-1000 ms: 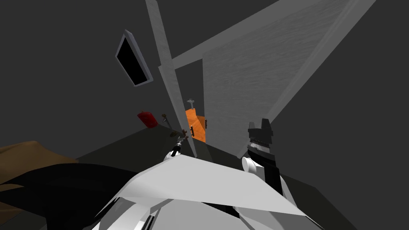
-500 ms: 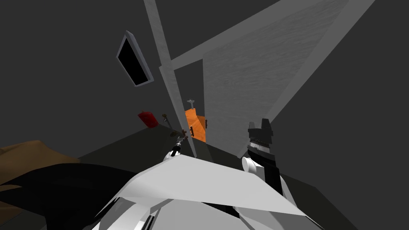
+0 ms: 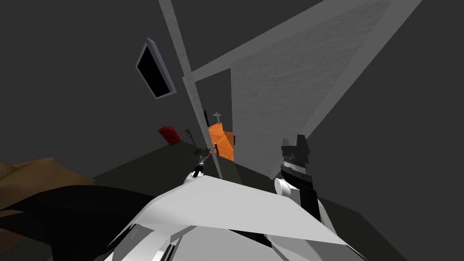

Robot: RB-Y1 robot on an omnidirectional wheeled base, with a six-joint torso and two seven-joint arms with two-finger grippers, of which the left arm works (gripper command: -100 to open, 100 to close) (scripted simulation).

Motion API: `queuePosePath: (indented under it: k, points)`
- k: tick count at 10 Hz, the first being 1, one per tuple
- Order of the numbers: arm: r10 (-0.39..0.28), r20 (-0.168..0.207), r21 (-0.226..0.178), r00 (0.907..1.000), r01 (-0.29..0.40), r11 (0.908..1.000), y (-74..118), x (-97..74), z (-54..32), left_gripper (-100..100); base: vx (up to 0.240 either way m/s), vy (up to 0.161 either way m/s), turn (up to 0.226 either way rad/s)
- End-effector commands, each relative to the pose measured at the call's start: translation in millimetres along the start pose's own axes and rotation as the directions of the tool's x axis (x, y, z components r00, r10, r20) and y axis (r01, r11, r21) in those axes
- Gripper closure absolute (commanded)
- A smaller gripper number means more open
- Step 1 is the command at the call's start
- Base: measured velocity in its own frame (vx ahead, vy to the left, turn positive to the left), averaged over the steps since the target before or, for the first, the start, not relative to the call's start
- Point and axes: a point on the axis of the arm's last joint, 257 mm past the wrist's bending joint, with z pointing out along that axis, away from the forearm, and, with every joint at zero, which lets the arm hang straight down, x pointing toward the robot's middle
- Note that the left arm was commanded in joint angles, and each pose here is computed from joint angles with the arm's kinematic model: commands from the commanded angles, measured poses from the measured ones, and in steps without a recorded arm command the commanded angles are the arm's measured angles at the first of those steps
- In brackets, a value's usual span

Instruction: Pull the door open

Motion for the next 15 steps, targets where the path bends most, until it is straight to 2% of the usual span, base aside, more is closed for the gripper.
queuePosePath:
  k: [1, 2, 4, 7, 9, 12, 15]
  points:
    - [0.001, -0.037, -0.04, 0.9993, -0.003, 0.9992, 18.8, 10.5, -1.7, 100, -0.024, 0.001, 0.022]
    - [-0.008, -0.047, -0.058, 0.9989, 0.005, 0.9983, 26.1, 12.9, -2.3, 100, -0.028, 0.009, 0.012]
    - [-0.008, -0.047, -0.058, 0.9989, 0.005, 0.9983, 26.1, 12.9, -2.3, 100, -0.024, 0.003, 0.009]
    - [-0.028, -0.065, -0.095, 0.9975, 0.022, 0.9953, 40.6, 17.7, -3.8, 100, -0.017, 0.003, 0.032]
    - [-0.028, -0.065, -0.095, 0.9975, 0.022, 0.9953, 40.6, 17.7, -3.8, 100, -0.02, 0.009, 0.011]
    - [-0.049, -0.082, -0.131, 0.9954, 0.038, 0.9906, 54.7, 22.5, -5.9, 100, -0.023, 0.006, -0.006]
    - [-0.049, -0.082, -0.131, 0.9954, 0.038, 0.9906, 54.7, 22.5, -5.9, 100, -0.01, 0.0, 0.01]
